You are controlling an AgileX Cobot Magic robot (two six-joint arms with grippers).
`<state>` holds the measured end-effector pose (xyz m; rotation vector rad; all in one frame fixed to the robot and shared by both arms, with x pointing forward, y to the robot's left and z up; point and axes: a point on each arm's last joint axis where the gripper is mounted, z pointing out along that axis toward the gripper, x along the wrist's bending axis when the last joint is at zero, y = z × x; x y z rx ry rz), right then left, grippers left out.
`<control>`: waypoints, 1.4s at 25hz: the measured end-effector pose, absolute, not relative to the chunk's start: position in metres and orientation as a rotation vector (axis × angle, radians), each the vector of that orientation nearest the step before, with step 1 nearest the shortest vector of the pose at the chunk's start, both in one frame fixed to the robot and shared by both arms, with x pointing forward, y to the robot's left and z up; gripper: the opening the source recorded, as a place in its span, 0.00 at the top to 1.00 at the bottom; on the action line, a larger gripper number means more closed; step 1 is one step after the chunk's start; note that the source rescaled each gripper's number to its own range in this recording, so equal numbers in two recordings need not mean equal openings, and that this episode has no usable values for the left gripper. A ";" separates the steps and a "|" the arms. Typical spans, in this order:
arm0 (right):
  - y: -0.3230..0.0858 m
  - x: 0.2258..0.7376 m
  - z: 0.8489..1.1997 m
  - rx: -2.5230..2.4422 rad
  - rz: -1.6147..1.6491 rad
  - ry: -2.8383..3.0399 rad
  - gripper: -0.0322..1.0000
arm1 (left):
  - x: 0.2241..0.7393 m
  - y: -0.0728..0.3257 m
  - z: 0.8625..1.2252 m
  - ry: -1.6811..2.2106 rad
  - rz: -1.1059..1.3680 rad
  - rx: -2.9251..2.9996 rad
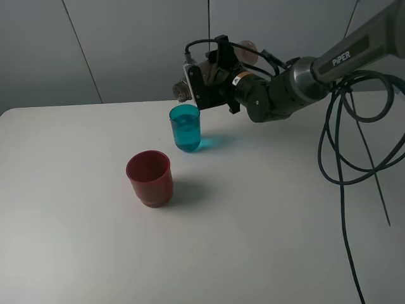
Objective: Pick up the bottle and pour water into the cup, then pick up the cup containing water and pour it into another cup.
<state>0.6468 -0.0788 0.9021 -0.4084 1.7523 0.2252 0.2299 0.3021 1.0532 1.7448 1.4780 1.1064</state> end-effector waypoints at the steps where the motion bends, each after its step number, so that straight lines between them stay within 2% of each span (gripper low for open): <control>1: -0.079 0.646 0.902 -0.360 0.265 1.779 0.95 | 0.230 0.302 1.053 1.478 1.106 1.745; 11: -0.095 0.619 0.933 0.052 0.580 1.851 0.95 | 0.230 0.302 1.053 1.478 1.106 1.745; 16: -0.119 0.603 0.939 0.486 0.842 1.863 0.95 | 0.230 0.302 1.053 1.478 1.106 1.745; 24: -0.174 0.605 0.926 1.128 1.177 1.755 0.95 | 0.230 0.302 1.053 1.478 1.106 1.745; 30: -0.202 0.612 0.919 1.219 1.189 1.674 0.95 | 0.230 0.302 1.053 1.478 1.106 1.745; 35: -0.214 0.620 0.899 1.248 1.162 1.658 0.95 | 0.230 0.302 1.053 1.478 1.106 1.745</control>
